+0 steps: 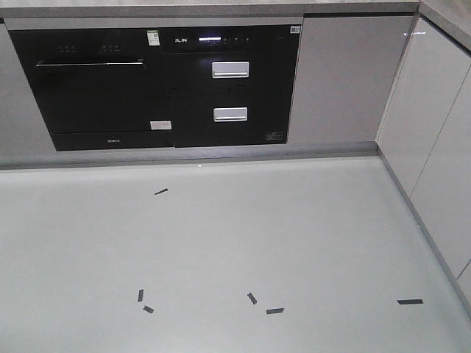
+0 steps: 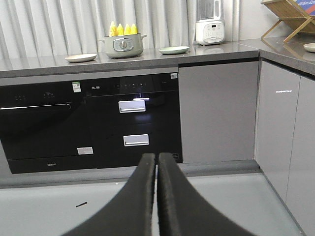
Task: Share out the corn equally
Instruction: 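Drive the base forward toward the counter with the pot and plates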
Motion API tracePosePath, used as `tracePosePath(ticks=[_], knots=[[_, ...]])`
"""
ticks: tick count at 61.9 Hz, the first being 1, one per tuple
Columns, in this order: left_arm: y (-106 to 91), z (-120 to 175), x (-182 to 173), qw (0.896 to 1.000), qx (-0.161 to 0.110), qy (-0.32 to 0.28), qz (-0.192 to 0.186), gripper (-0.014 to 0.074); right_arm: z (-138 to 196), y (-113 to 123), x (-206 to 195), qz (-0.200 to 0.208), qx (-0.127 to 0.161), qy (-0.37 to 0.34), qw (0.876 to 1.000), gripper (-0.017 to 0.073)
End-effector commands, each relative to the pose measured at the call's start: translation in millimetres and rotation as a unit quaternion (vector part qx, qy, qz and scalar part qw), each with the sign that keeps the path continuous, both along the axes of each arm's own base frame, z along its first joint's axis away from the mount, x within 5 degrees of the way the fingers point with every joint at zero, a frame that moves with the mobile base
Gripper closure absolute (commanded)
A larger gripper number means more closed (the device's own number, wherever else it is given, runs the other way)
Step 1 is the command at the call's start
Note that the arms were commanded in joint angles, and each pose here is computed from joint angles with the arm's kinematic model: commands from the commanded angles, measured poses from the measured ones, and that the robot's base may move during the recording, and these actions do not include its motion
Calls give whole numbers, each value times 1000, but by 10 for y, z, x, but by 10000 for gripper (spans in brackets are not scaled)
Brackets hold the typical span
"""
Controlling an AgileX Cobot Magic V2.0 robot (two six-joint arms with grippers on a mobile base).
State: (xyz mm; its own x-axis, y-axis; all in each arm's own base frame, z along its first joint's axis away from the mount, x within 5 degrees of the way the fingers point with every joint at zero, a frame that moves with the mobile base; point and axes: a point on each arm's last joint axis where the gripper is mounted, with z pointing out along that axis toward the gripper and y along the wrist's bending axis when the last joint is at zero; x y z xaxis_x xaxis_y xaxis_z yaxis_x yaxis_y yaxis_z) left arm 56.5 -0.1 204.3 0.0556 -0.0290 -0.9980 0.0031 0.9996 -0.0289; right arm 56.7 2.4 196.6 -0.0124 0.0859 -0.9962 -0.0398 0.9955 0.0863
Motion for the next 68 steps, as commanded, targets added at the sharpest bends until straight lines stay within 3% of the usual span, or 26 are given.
tracePosePath(ticks=[1, 68], knots=[[1, 26, -11, 999, -5, -35, -1, 601, 41, -4, 0, -4, -6, -37, 999, 561], [1, 26, -11, 999, -5, -35, -1, 601, 41, -4, 0, -4, -6, -37, 999, 561]])
